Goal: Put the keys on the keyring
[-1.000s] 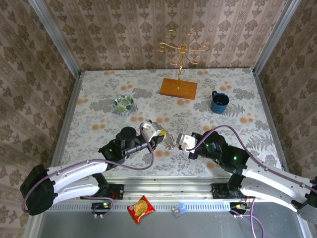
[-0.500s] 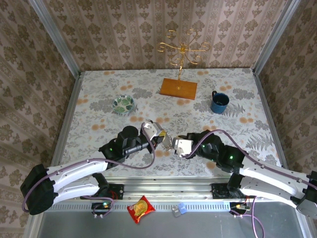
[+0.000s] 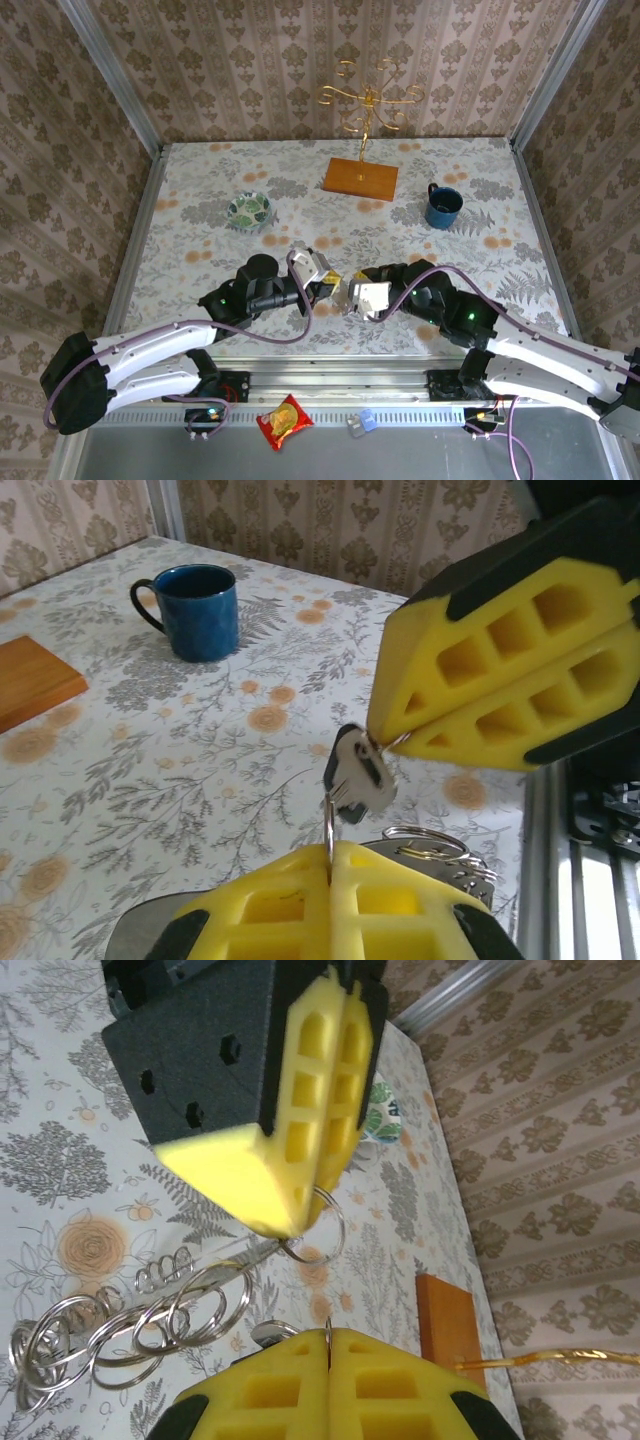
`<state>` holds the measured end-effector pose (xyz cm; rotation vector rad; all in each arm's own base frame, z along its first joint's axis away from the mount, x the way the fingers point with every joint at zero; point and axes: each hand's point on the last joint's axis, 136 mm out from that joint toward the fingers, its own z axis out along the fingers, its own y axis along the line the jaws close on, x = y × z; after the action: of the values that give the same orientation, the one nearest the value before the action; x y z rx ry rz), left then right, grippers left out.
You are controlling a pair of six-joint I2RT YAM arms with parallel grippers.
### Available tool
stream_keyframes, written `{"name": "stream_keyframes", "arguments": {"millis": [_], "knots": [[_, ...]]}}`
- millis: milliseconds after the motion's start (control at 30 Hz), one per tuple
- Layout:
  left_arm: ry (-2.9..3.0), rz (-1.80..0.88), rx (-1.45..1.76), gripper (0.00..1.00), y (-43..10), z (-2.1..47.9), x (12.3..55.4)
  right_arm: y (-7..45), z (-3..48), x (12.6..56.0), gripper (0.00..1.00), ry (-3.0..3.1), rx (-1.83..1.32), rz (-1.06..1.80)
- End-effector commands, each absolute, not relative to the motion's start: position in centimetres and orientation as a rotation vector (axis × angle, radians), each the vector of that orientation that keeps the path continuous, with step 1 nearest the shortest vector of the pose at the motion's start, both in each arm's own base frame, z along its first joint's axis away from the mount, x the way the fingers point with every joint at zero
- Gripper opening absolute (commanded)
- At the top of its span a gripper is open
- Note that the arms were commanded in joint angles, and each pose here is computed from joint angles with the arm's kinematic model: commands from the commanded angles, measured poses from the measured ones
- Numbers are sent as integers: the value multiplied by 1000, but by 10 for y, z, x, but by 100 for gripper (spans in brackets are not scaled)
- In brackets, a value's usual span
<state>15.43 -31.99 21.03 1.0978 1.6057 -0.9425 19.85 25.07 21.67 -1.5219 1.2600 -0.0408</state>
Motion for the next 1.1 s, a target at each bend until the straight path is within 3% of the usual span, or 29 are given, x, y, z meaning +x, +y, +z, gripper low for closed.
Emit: {"name": "stream_keyframes", "arguments": {"millis": [0, 1067], "knots": [[1548, -1015, 1083, 0, -324, 231, 147, 260, 233, 195, 0, 1197, -1526, -7], [1568, -1023, 1079, 0, -327, 224, 149, 269, 235, 197, 0, 1196, -1497, 33]]}}
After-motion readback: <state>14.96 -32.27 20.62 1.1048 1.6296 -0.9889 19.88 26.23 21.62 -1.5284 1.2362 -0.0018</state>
